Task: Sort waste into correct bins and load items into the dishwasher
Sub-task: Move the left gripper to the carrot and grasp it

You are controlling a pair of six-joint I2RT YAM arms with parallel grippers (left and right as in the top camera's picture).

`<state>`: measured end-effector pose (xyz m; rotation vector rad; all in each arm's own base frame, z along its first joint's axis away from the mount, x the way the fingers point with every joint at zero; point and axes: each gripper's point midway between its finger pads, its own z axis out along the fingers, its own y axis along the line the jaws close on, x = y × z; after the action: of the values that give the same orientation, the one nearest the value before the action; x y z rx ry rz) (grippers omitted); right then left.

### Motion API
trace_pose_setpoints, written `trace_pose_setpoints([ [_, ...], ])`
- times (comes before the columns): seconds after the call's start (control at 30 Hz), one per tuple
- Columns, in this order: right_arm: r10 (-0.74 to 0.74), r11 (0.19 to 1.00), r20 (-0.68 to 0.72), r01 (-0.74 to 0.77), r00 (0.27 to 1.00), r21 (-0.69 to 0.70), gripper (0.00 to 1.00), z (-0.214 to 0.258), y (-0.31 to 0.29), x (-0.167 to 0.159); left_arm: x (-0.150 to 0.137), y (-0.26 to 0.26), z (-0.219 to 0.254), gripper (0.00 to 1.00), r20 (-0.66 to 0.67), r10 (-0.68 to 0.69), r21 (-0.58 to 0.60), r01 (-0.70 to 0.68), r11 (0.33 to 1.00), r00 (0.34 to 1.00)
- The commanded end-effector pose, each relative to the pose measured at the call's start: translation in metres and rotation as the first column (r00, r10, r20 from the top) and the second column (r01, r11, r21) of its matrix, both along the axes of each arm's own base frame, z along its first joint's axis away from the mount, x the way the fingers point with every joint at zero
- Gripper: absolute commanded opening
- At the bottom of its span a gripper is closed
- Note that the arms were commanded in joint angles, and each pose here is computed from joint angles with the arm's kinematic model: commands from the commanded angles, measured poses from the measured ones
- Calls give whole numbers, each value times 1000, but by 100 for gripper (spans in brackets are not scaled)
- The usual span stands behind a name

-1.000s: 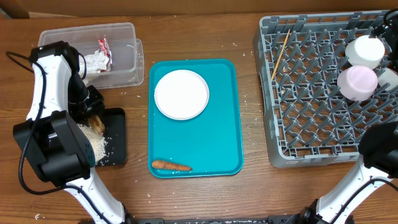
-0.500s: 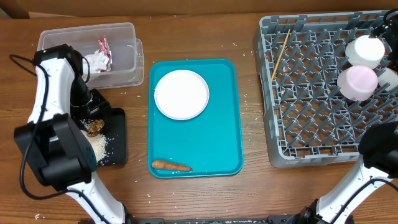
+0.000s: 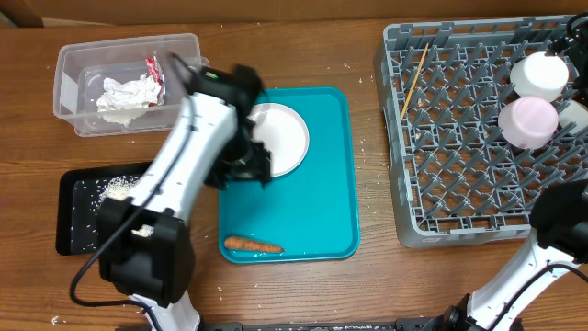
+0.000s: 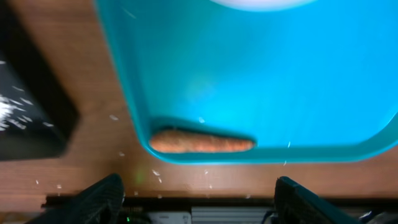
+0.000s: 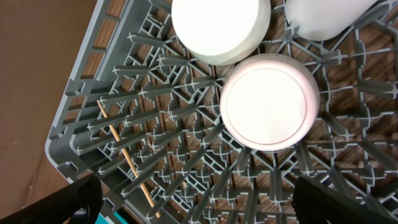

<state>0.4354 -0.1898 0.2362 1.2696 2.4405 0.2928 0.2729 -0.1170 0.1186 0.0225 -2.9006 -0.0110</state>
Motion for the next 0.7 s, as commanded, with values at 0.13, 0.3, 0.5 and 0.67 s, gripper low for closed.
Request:
trace_pose_setpoints([
  [0.13,-1,1000,29,1,1000,-9,100,11,0,0,-51,-10,-32,80,-141,-8,77,19,997,990],
  [0.3,-1,1000,29,1,1000,-9,100,11,0,0,-70,-2,-53,79,-198,53,111,-32,993,979],
  [0.5,-1,1000,29,1,1000,-9,100,11,0,0,-84,-1,-68,80,-222,177,153,-145,978,959],
  [0.67,-1,1000,29,1,1000,-9,100,11,0,0,-90,-10,-79,82,-245,196,99,-177,979,949],
])
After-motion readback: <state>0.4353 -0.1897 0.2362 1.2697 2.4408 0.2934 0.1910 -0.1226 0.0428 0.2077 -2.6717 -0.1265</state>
